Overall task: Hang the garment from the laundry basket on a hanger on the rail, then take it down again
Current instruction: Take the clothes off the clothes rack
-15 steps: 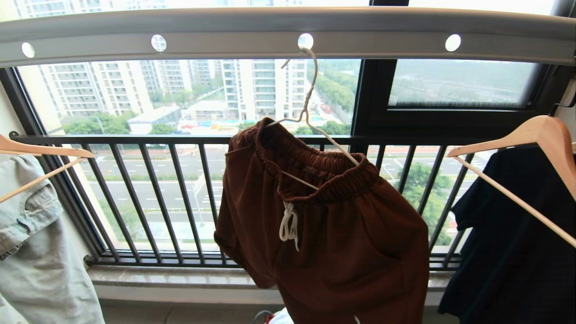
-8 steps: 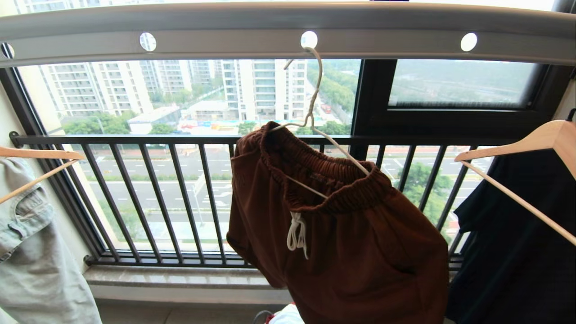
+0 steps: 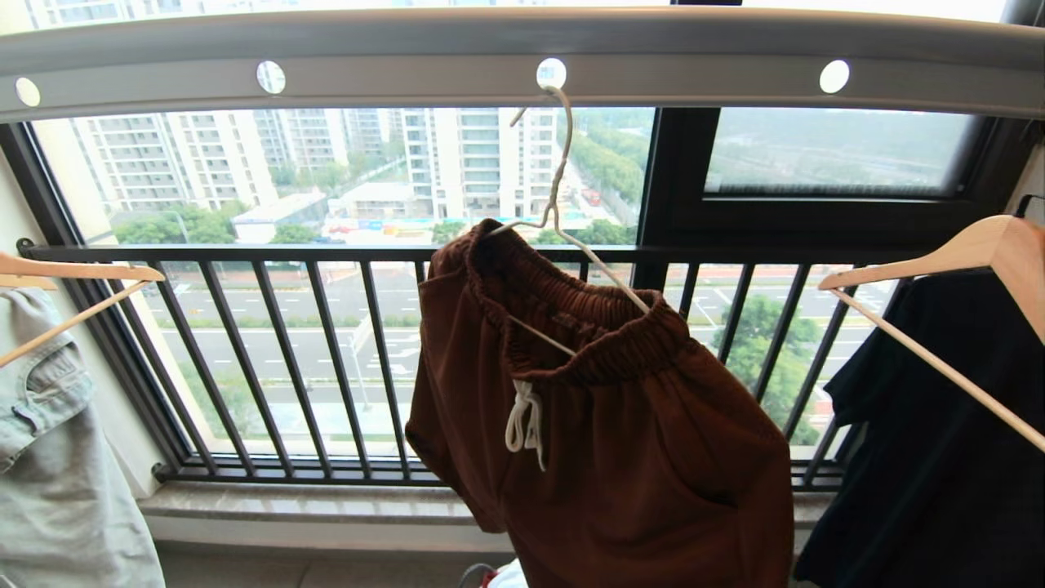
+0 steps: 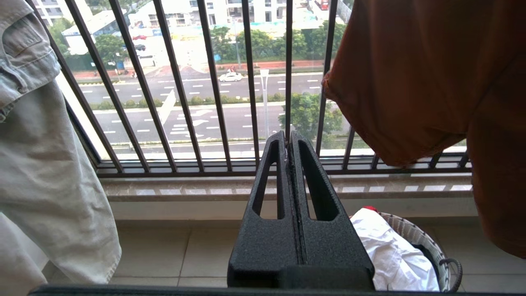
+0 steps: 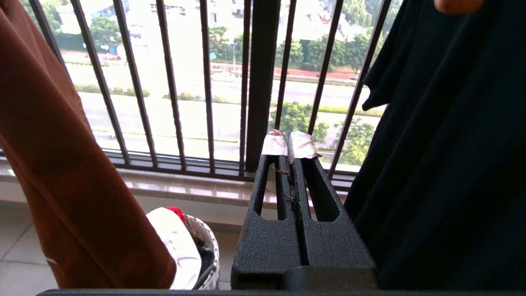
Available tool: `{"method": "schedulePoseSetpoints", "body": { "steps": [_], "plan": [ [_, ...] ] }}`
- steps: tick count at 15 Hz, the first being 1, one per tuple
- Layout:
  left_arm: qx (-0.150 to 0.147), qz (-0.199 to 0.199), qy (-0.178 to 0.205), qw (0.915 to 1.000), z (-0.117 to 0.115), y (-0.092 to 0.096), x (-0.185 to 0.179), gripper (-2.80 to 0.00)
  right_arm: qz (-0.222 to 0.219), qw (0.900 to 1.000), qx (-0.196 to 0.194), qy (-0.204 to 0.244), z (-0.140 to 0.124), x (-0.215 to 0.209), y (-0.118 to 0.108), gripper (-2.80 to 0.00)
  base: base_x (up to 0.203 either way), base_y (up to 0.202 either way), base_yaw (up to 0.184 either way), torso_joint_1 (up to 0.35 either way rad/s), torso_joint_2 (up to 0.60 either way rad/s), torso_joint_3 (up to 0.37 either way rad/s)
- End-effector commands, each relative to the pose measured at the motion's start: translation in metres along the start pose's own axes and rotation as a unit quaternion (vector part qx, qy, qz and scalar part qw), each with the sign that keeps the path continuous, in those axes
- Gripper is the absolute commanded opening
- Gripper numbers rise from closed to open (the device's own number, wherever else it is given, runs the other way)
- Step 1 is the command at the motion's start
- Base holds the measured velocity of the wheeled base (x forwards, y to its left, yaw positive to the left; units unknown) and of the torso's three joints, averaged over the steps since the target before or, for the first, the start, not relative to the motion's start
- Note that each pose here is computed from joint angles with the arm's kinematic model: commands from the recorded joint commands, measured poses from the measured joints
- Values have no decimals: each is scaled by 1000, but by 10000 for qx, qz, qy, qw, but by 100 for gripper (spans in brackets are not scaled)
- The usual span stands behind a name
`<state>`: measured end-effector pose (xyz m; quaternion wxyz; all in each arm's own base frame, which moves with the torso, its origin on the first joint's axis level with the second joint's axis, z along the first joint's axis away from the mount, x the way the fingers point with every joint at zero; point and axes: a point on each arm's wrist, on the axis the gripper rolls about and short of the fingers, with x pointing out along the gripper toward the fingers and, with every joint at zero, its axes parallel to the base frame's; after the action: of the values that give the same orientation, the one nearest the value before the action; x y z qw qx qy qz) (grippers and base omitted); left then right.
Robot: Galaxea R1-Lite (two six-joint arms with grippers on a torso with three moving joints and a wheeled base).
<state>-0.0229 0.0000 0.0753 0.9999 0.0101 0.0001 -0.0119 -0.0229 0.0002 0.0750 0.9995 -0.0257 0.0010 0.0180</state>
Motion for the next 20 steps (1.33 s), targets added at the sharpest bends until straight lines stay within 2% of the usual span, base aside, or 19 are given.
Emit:
{"method": "schedulePoseSetpoints", "body": {
  "steps": [1, 17, 20],
  "plan": [
    [6, 3, 6, 10000, 0, 0, 0, -280, 5, 10000, -3, 8, 0, 0, 0, -280, 0, 0, 0, 0, 0, 0],
    [6, 4, 6, 10000, 0, 0, 0, -280, 12, 10000, -42, 7, 0, 0, 0, -280, 0, 0, 0, 0, 0, 0],
    [0, -3, 6, 10000, 0, 0, 0, -280, -16, 9996, -28, -271, 19, -6, -1, -280, 0, 0, 0, 0, 0, 0]
  ]
}}
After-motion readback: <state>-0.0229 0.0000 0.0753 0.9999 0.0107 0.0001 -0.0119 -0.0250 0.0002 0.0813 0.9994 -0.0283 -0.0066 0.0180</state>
